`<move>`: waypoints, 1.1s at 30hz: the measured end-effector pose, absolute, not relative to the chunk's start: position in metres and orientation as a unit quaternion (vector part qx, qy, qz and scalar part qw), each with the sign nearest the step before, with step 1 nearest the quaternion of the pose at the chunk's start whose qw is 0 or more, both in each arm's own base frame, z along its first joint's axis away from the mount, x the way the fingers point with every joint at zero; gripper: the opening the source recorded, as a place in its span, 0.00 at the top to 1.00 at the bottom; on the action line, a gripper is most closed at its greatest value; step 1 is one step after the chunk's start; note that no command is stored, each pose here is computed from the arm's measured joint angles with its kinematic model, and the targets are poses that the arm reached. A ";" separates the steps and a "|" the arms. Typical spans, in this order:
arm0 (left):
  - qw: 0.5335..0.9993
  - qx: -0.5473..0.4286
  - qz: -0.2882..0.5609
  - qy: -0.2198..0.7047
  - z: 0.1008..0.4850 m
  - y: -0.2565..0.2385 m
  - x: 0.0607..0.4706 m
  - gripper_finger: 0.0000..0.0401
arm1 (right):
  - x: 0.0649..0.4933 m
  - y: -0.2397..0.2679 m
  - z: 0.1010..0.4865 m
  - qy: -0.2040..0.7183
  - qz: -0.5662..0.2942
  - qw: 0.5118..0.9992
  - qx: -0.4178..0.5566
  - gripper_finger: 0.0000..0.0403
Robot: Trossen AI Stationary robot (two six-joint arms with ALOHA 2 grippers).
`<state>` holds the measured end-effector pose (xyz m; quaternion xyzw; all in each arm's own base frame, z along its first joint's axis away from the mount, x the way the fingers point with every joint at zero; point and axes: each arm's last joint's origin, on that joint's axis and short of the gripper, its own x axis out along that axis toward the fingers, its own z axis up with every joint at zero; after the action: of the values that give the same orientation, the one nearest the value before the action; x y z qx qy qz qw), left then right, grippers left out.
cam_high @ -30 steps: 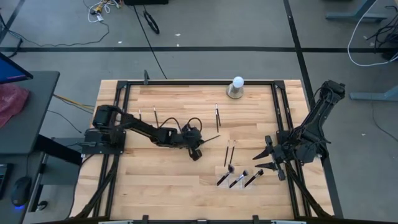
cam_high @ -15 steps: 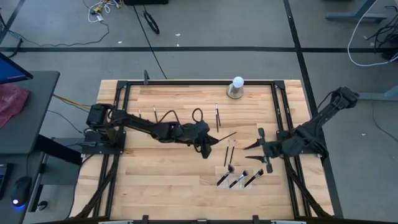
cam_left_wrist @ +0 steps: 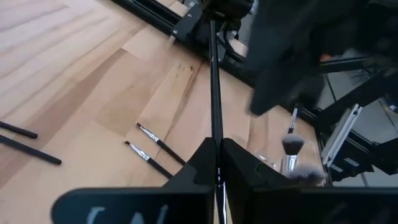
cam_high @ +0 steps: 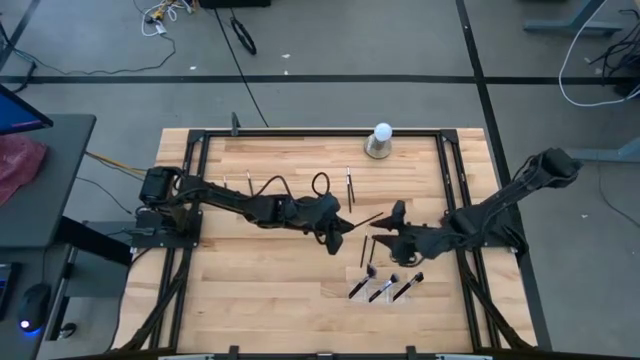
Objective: Put items in baskets/containers
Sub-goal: Put the eyeshadow brush into the middle section of the transparent organizer
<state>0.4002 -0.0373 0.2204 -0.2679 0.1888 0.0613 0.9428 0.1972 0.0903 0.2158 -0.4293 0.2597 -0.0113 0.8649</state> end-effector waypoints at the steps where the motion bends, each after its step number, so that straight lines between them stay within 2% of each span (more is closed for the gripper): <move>1: 0.943 -0.268 0.061 0.189 0.220 -0.037 0.400 0.96 | 0.201 0.089 0.213 0.266 -0.014 0.859 -0.437 0.51; 13: 0.941 -0.266 0.069 0.197 0.218 -0.037 0.400 0.95 | 0.221 0.085 0.205 0.266 -0.063 0.832 -0.483 0.70; 23: 0.941 -0.265 0.072 0.197 0.218 -0.037 0.399 0.95 | 0.223 0.080 0.204 0.273 -0.068 0.824 -0.491 0.74; 26: 0.941 -0.265 0.072 0.198 0.218 -0.037 0.399 0.95 | 0.224 0.078 0.204 0.276 -0.071 0.824 -0.489 0.80; 30: 0.942 -0.264 0.077 0.195 0.219 -0.036 0.399 0.95 | 0.222 0.078 0.201 0.289 -0.062 0.826 -0.480 0.95; 33: 0.945 -0.251 0.086 0.193 0.219 -0.036 0.399 0.94 | 0.221 0.078 0.199 0.291 -0.050 0.844 -0.447 0.97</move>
<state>0.3992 -0.0360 0.2189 -0.2508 0.1927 0.0862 0.9447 0.2214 0.0781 0.1988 -0.4474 0.2906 -0.0503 0.8443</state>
